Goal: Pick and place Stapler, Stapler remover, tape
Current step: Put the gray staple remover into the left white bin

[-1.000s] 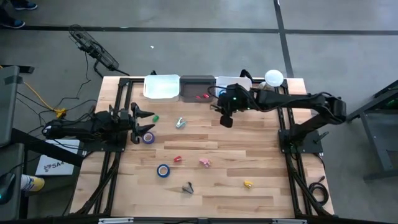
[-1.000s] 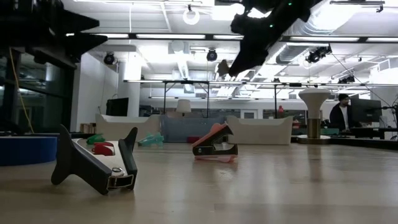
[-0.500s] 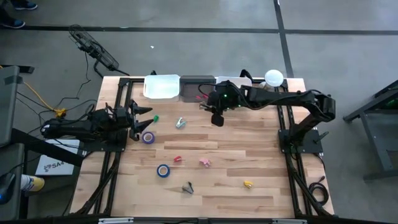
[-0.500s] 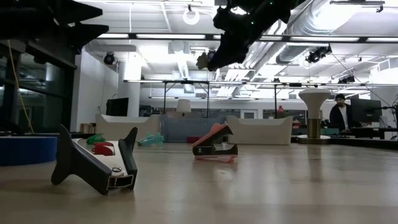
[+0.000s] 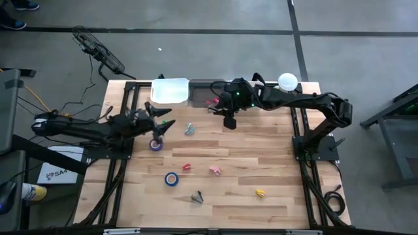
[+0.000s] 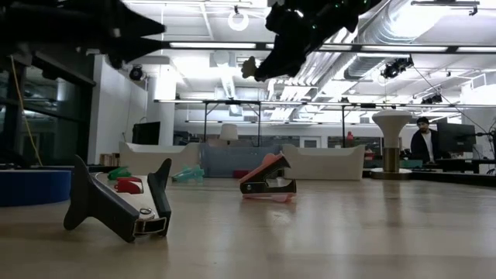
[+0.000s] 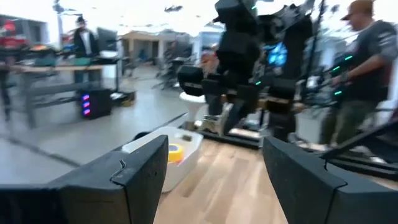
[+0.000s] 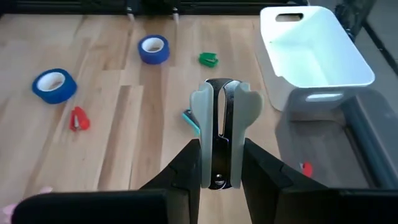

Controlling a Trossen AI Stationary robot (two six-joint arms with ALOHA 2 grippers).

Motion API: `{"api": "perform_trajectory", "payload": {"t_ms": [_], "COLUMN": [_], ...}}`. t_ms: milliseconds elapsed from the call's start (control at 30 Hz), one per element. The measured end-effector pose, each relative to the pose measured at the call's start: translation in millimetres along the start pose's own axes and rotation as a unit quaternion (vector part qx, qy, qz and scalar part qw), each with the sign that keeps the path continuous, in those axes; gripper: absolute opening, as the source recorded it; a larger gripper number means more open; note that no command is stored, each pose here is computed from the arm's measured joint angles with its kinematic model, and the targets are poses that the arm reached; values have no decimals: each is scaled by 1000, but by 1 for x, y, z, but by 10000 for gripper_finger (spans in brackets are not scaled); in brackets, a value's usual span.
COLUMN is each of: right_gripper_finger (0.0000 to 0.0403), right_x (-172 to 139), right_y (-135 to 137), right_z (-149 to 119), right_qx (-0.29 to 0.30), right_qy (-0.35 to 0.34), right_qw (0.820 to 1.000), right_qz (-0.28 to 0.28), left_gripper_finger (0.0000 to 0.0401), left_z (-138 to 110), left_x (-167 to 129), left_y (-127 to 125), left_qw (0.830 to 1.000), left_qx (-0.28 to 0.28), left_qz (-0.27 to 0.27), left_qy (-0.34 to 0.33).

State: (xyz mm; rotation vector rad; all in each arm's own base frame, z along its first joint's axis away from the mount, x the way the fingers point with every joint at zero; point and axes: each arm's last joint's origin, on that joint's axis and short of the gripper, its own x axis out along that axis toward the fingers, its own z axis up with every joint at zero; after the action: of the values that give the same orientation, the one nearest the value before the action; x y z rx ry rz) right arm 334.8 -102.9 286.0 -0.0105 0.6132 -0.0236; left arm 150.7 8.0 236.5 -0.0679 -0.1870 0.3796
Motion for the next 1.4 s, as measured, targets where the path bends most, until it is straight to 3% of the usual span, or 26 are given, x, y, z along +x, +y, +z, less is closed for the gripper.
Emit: {"api": "perform_trajectory", "payload": {"t_ms": [167,367,500,700,900,1400], "right_gripper_finger": [76,76,76,76,76,76], "right_x": [-1,-4,-5,-6,-7,-8], "right_y": [-3,-11,-16,-17,-17,-18], "right_z": [3,6,5,6,12,16], "right_qx": [-14,-18,-18,-31,-45,-27], "right_qy": [-22,-53,-58,-67,-98,-116], "right_qw": [1000,998,997,995,991,991], "right_qz": [16,38,49,67,73,62], "left_gripper_finger": [259,259,259,259,259,259], "left_z": [11,17,24,22,23,23], "left_x": [39,82,97,101,100,100], "left_y": [1,10,15,16,10,11], "left_qw": [999,997,996,994,984,984], "left_qx": [25,26,-9,-21,-39,-61], "left_qz": [17,-25,-47,-56,-149,-136], "left_qy": [36,66,72,90,93,97]}}
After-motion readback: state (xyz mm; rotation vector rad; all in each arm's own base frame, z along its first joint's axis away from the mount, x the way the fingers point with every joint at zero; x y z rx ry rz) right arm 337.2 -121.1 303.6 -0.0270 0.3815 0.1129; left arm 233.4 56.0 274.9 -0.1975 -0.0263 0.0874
